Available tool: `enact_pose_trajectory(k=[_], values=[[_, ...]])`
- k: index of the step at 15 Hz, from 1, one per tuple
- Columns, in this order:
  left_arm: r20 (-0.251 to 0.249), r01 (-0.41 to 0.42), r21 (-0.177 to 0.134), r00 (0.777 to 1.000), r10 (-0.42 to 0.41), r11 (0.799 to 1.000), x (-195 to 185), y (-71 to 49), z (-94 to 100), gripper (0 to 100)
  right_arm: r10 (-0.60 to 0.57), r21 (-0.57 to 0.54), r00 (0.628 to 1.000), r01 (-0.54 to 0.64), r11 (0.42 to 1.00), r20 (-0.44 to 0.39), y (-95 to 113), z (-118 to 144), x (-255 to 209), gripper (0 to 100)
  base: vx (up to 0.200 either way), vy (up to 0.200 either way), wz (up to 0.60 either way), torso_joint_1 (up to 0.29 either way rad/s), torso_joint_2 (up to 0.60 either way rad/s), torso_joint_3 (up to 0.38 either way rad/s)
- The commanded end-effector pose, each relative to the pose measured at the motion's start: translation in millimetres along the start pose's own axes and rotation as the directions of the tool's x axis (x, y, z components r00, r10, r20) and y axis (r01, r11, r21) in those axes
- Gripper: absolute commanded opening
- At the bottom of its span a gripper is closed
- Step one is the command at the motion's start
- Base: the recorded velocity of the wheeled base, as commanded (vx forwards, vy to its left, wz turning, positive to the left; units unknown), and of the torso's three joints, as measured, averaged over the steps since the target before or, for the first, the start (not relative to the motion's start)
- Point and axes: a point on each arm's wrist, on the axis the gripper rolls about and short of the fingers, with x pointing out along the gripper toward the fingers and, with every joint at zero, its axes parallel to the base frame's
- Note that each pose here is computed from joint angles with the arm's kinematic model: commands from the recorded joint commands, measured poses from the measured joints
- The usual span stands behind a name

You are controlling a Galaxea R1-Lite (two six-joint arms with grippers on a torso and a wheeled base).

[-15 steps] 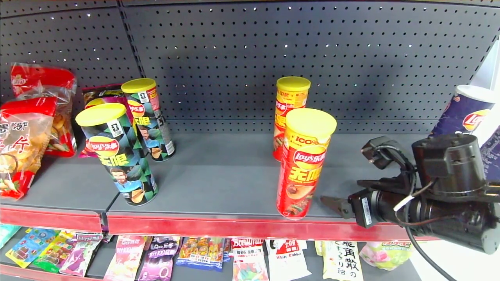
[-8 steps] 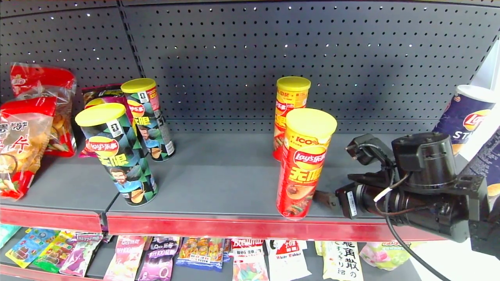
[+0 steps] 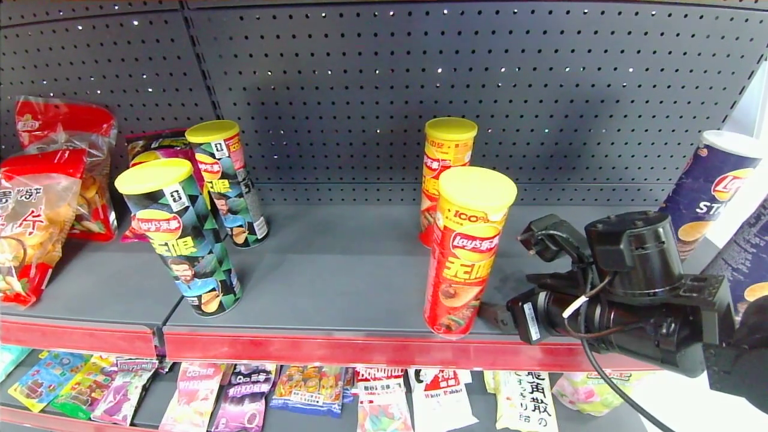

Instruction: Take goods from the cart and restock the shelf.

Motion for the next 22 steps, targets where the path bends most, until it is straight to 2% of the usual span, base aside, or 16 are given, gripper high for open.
enact_pose_trajectory(k=[1, 15, 22], values=[[0.0, 0.0, 0.0, 1.0, 0.0, 1.0, 0.0, 0.0, 0.0, 100, 0.006, -0.003, 1.0, -0.006, 1.0, 0.002, 2.0, 0.5, -0.1, 100, 0.0, 0.0, 0.0, 0.0, 0.0, 0.0], [0.0, 0.0, 0.0, 1.0, 0.0, 1.0, 0.0, 0.0, 0.0, 100, 0.049, -0.028, 0.999, -0.049, 0.998, 0.018, 16.5, 6.1, 1.8, 100, 0.0, 0.0, 0.0, 0.0, 0.0, 0.0], [0.0, 0.0, 0.0, 1.0, 0.0, 1.0, 0.0, 0.0, 0.0, 100, 0.037, -0.02, 0.999, -0.037, 0.999, 0.013, 11.8, 2.9, -1.3, 100, 0.0, 0.0, 0.0, 0.0, 0.0, 0.0]])
